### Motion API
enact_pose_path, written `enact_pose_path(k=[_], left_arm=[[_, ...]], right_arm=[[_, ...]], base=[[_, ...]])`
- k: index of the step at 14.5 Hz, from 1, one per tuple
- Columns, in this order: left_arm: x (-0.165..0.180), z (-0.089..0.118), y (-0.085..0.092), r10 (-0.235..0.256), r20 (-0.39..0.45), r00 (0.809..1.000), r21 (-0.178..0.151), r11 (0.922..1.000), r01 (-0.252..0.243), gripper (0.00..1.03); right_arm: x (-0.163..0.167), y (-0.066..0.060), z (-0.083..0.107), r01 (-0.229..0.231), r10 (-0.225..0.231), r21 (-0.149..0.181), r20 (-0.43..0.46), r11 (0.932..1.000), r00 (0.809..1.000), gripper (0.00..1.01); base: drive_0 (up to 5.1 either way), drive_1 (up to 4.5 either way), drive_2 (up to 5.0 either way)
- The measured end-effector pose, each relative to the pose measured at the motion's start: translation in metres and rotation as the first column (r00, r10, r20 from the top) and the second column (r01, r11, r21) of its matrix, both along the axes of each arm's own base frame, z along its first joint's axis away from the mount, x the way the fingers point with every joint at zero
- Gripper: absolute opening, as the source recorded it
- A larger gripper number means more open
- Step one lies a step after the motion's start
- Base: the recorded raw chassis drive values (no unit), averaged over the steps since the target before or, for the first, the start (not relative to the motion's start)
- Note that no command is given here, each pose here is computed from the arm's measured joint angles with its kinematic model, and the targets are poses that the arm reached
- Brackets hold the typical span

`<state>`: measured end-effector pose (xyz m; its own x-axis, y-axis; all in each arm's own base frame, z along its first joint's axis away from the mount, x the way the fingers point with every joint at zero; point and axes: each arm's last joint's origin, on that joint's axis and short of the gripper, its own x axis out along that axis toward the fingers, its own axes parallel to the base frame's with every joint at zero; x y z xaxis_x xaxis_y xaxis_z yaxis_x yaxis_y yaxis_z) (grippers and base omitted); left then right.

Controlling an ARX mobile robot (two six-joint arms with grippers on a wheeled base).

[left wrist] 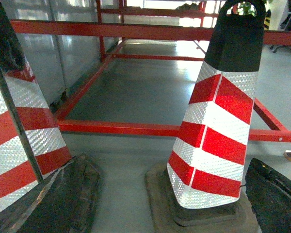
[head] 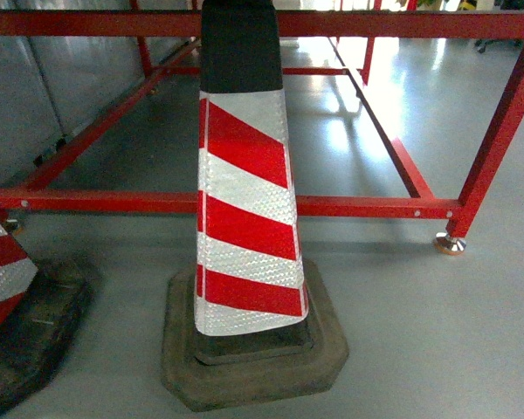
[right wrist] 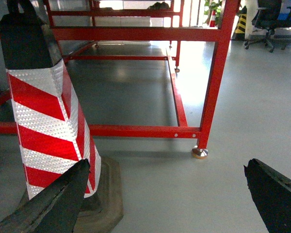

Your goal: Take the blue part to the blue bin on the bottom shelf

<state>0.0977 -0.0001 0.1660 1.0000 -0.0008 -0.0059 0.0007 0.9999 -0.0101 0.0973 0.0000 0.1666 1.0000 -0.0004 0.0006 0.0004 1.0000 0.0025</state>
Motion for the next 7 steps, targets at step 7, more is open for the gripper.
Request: enact_pose_path(k=[7], left_arm=[[0.0,0.0,0.0,0.0,0.0,1.0,0.0,1.0,0.0,0.98]], right_arm=[[0.0,0.0,0.0,0.0,0.0,0.0,0.0,1.0,1.0,0.98]], base=[[0.0,0.0,0.0]])
